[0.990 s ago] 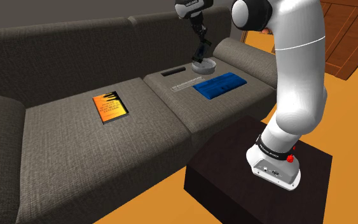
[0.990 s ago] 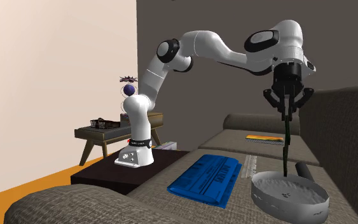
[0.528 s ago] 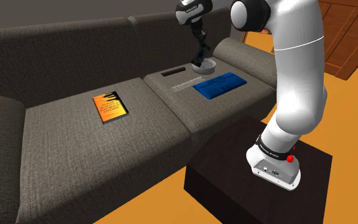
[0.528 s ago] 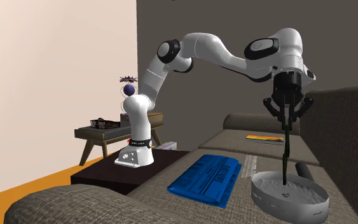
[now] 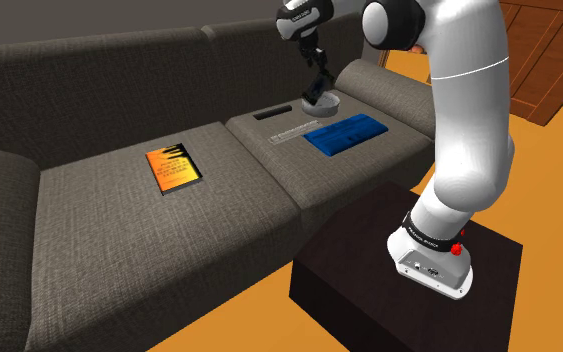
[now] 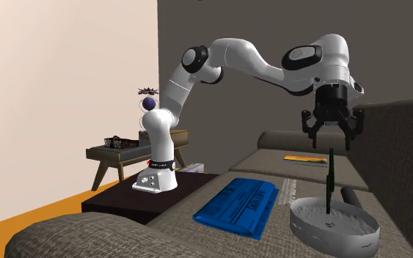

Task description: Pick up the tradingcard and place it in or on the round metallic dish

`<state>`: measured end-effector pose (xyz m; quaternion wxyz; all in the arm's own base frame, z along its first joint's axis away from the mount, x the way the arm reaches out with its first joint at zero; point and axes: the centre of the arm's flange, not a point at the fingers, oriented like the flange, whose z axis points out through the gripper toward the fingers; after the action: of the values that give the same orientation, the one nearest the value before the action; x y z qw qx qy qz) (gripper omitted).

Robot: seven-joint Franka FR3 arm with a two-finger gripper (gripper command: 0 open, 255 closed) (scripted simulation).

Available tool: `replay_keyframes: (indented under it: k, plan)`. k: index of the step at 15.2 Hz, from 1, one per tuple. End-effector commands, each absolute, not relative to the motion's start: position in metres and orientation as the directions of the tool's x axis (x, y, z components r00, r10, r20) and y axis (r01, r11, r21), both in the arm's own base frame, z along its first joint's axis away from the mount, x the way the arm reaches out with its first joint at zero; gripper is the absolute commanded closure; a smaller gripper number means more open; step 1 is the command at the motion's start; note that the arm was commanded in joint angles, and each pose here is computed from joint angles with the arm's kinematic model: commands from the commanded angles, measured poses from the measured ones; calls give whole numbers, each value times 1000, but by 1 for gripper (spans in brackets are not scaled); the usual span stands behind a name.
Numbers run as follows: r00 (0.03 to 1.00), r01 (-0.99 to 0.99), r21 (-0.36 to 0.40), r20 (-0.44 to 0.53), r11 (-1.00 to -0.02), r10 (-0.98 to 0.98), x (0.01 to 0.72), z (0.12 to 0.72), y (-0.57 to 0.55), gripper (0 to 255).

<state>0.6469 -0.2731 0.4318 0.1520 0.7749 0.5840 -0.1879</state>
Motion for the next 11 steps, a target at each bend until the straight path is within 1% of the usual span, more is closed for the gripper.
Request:
replay_keyframes:
  k: [1,4,8,11]
  plan:
    - [246,962,15,-468,-271,849,647,430,-273,0]
    - [246,962,14,-468,-271,849,647,432,-272,0]
    - [246,962,14,-468,-271,849,653,476,-250,0]
    - [246,962,14,-468,-271,849,653,476,-250,0]
